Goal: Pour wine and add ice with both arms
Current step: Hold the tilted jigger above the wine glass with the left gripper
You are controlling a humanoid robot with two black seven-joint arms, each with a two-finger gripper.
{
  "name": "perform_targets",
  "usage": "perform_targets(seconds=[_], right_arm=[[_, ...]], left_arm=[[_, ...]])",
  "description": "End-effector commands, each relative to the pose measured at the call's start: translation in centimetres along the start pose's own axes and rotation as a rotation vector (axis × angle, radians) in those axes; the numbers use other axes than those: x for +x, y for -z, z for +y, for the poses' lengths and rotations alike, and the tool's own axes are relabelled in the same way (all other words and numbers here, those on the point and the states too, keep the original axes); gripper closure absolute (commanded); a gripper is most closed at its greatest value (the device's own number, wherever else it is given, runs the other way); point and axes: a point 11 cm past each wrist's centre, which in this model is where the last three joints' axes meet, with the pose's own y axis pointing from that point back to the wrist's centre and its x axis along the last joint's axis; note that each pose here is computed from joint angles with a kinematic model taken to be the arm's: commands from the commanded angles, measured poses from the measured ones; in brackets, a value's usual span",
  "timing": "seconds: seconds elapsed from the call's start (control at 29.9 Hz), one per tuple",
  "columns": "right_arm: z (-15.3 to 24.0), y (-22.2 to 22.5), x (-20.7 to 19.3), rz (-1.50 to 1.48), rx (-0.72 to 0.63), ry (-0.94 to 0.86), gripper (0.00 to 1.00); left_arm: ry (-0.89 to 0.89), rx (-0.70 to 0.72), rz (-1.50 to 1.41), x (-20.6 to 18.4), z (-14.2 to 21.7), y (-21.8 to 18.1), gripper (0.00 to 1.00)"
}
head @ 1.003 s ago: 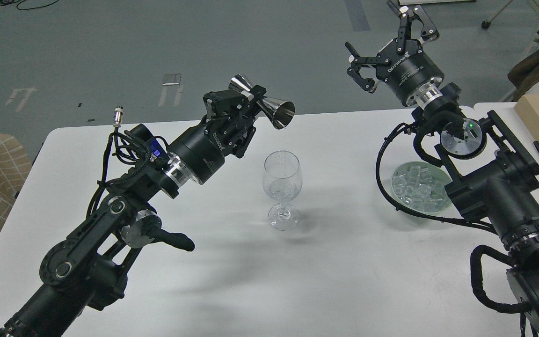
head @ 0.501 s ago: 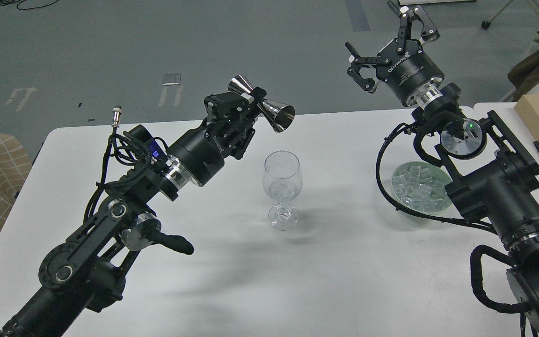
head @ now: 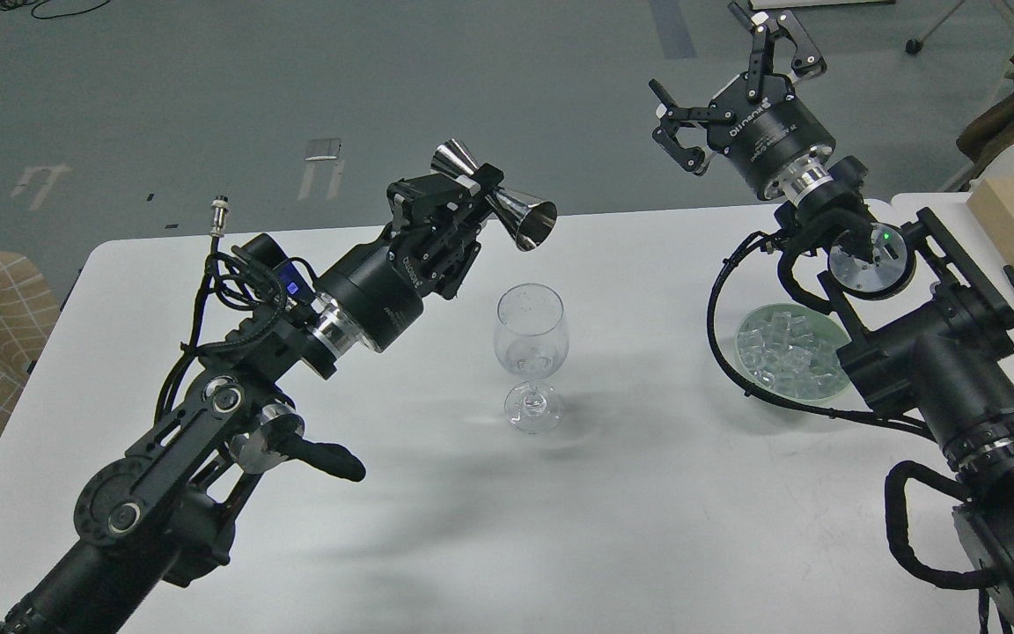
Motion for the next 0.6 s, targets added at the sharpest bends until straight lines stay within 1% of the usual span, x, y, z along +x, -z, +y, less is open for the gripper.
perform_targets(seconds=[0.0, 0.3, 0.5, 0.57], right_arm=[[0.00, 0.00, -0.01, 0.000, 0.000, 0.000, 0.00], [0.04, -0.08, 0.04, 0.000, -0.002, -0.001, 0.00], [0.09, -0.09, 0.19, -0.001, -0.002, -0.006, 0.00], [0.12, -0.08, 0.27, 0.000, -0.003, -0.007, 0.00]], left_arm=[[0.000, -0.001, -0.006, -0.01, 0.03, 0.03, 0.99], [-0.015, -0.003, 0.024, 0.20, -0.05, -0.10, 0.99], [-0.044, 0.006, 0.193, 0.31, -0.06, 0.20, 0.99], [-0.078, 0.015, 0.270, 0.70, -0.03, 0.35, 0.99]])
